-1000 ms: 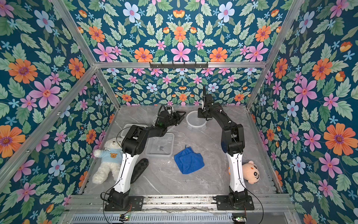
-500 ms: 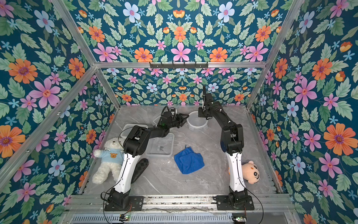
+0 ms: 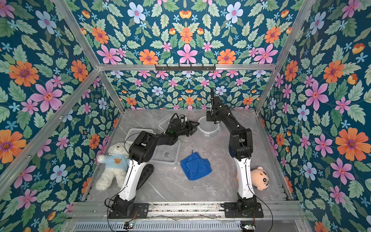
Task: Wipe the insides of the lunch boxes
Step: Open the fastener of the lunch box.
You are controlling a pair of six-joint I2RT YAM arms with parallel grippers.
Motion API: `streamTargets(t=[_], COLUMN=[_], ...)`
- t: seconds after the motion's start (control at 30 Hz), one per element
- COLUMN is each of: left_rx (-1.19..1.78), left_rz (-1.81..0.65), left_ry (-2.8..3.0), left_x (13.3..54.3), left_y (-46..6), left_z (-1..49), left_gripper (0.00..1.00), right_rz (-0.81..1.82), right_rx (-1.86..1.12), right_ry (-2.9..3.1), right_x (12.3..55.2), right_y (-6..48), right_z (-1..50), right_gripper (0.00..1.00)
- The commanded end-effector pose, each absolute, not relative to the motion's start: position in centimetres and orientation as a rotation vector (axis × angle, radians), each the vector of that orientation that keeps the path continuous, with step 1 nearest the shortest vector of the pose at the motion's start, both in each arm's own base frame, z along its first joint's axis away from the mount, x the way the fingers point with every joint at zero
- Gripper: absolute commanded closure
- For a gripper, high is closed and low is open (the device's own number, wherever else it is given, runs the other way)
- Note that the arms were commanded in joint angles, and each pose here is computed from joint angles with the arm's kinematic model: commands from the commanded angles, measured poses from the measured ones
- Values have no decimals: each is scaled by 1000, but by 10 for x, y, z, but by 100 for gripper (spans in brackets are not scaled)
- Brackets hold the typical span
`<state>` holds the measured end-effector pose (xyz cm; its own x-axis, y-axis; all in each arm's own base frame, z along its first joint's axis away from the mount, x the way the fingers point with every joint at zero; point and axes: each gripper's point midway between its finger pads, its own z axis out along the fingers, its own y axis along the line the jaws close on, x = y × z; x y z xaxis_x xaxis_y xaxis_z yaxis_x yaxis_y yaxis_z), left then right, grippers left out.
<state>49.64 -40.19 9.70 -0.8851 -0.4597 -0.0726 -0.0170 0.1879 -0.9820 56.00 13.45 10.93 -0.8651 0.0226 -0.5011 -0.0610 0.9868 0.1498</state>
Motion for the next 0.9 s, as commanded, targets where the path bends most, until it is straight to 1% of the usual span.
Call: streamTargets(t=[0.0,0.1,0.2,0.57,0.67,0.8,0.87], left_rx=[-409,-398,-399,-429,-426,-427,-430], left_rz=[-1759,-1744,-1746,-1808,-1817,-1833,-1841], left_ry=[2072,2067,2062,2066,2047,2030,2026], left_x=[495,493,495,495,496,497,496], left_y=[-398,-395,-396,-407,-408,-409,-409], left_z=[116,120,120,103,106,110,110], left_gripper=[43,42,43,48,54,69,74], right_rz=[173,218,248,291,280,268,257], right_rx=[-35,-25,-12,2,2,10,14], right_ry=[2789,2757,2754,2827,2840,2856,2863], right_x=[509,497,488,483,482,478,477], right_y=[125,126,128,138,137,135,133], right_z=[90,104,105,71,66,59,56], right_gripper=[100,100,100,100,100,100,100])
